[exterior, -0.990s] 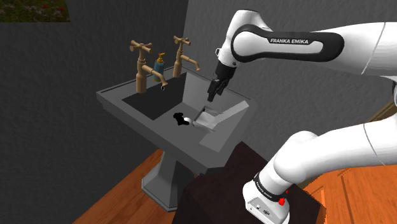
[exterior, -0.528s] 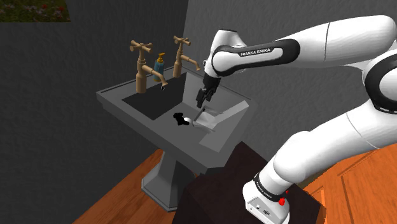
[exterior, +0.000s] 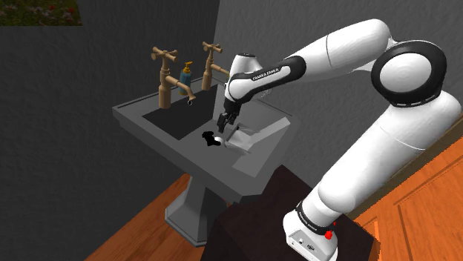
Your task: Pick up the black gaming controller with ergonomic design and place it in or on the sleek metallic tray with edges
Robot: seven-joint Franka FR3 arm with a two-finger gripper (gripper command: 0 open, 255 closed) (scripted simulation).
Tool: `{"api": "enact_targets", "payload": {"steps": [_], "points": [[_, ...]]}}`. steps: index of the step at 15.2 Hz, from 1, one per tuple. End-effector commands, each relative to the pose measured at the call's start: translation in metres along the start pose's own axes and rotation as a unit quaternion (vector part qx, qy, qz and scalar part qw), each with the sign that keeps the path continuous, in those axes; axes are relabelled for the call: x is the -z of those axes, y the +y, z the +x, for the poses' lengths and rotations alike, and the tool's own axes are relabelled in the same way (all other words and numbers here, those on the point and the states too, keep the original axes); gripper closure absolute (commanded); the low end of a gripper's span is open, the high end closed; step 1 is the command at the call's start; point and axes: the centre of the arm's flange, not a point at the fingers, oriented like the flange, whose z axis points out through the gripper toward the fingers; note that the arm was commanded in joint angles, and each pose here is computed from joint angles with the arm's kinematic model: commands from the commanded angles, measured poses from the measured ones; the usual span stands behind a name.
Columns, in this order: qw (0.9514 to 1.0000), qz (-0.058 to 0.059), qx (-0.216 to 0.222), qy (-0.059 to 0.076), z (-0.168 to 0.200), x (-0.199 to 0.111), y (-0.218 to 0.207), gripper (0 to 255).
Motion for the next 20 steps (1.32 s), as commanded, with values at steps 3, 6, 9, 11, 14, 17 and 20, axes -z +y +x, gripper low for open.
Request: {"api": "enact_targets", "payload": {"steps": [3,6,9,11,14,17,20], "points": [[1.0000,-0.004,0.004,-0.002,0.031,-0.044,0.015,0],[0.9999,-0.007,0.006,-0.005,0.053,-0.076,0.024,0],[0.9999,-0.010,0.008,-0.007,0.074,-0.108,0.034,0],[0.9999,-0.010,0.009,-0.007,0.075,-0.116,0.035,0],[0.9999,-0.010,0.009,-0.007,0.075,-0.132,0.035,0],[0.9999,-0.010,0.009,-0.007,0.075,-0.150,0.035,0],[0.9999,-0.010,0.009,-0.007,0.075,-0.150,0.035,0]]}}
